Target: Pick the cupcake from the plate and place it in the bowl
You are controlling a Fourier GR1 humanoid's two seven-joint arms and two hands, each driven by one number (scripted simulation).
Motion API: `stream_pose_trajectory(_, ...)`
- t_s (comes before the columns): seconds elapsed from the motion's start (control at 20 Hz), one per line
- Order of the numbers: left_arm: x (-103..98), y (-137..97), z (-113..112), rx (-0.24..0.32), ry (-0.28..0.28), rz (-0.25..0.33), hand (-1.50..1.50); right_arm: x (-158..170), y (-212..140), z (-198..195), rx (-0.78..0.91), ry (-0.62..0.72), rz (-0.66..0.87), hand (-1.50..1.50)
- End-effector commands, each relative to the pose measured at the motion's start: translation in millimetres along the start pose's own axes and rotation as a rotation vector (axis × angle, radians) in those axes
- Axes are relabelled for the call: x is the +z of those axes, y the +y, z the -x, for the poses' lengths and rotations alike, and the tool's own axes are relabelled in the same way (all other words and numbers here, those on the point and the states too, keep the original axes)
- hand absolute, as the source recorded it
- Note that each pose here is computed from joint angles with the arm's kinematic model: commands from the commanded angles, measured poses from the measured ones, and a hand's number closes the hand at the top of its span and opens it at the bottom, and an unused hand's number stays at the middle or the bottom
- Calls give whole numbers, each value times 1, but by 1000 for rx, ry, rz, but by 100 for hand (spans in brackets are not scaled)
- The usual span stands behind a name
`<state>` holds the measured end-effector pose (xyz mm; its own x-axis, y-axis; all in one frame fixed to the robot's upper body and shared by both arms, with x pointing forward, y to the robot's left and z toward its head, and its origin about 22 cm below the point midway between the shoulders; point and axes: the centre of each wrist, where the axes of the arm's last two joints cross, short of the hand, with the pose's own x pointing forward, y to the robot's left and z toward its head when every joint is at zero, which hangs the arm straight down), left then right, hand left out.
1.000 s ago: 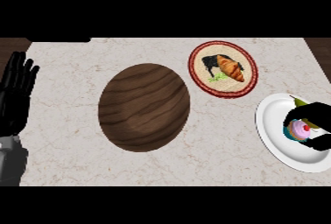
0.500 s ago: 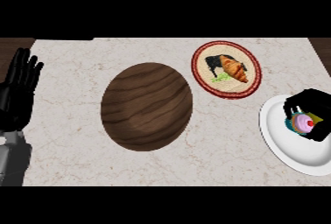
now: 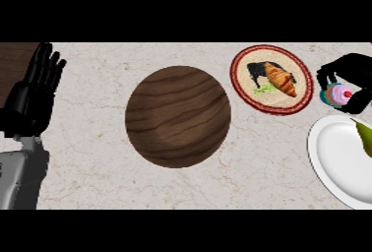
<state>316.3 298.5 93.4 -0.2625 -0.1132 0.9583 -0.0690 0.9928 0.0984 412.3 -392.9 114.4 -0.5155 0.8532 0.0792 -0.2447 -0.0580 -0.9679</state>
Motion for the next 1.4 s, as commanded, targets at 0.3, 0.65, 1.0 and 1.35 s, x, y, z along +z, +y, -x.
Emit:
stream_pose_trajectory(0.3, 0, 2, 8, -18, 13, -25, 0, -7, -81, 3, -106, -180, 204, 150)
stream_pose_trajectory(0.65, 1, 4, 7, -14, 15, -44, 0, -24, -132, -17, -232, -382, 362, 150)
stream_pose_trajectory(1.0, 5, 12, 4, -29, 31, -56, 0, -47, -170, -46, -440, -528, 311, 150)
stream_pose_trajectory(1.35, 3, 27, 9, -40, 48, -105, 0, -107, -184, -117, -472, -586, 188, 150)
